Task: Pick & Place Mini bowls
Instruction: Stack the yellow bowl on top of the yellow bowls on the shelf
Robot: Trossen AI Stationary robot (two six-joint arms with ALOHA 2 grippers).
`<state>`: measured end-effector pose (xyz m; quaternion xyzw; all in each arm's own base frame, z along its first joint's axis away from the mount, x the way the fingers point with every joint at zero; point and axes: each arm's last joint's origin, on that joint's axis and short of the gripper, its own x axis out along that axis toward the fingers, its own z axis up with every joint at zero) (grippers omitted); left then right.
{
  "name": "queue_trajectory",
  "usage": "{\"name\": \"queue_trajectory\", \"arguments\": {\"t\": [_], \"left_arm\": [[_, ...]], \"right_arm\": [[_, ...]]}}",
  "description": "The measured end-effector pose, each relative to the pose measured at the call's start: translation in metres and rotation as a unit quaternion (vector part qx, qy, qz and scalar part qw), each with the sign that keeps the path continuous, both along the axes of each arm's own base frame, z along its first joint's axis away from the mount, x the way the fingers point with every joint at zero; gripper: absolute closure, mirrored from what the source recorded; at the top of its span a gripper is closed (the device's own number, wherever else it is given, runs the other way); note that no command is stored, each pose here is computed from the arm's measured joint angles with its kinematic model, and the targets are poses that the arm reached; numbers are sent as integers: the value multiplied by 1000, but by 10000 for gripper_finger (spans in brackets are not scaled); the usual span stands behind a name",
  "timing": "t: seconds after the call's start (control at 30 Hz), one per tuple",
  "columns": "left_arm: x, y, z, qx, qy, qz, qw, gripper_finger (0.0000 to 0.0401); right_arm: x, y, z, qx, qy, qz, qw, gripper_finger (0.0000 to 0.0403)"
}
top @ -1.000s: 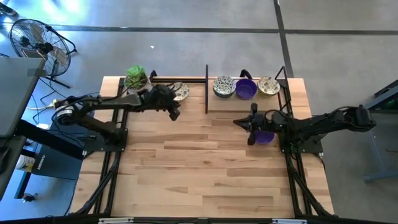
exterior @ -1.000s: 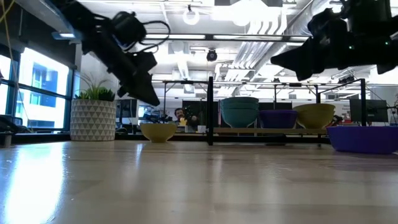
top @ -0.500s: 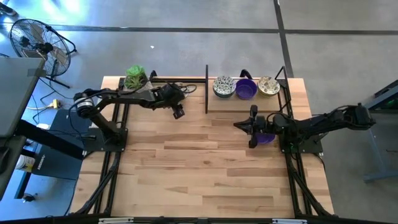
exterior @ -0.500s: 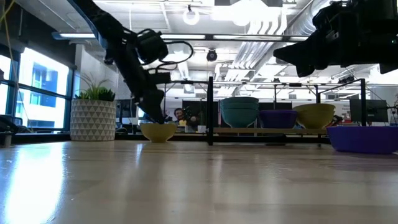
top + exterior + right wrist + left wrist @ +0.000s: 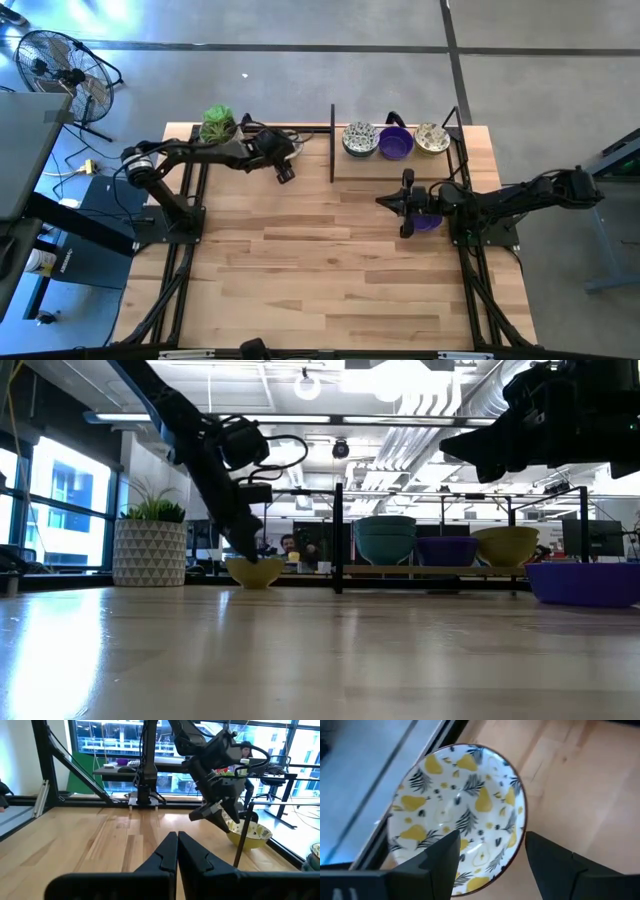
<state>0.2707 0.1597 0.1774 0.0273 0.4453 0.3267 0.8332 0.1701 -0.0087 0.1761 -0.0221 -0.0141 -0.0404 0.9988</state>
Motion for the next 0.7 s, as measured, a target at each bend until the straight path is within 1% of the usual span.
{"name": "queue_trajectory", "arguments": {"t": [0.1, 0.2, 0.3, 0.53, 0.63, 0.7], "left_arm": [[-1, 2, 0, -24, -17, -18, 999, 183], [0, 3, 0, -24, -17, -29, 999, 183], [3, 4, -7, -14, -4, -38, 999, 183], [3, 11, -28, -17, 41, -21, 999, 184], [5, 11, -35, -21, 48, -24, 998, 199], [5, 11, -34, -20, 46, -25, 998, 220]], "right_arm": [[0, 0, 0, 0, 0, 0, 1000, 403], [0, 0, 0, 0, -1, -7, 1000, 403], [0, 0, 0, 0, -1, -8, 1000, 402], [0, -1, 1, 0, -3, -9, 1000, 403], [0, -1, 1, 0, -3, -9, 1000, 403], [0, -1, 1, -3, -3, -9, 1000, 403]]}}
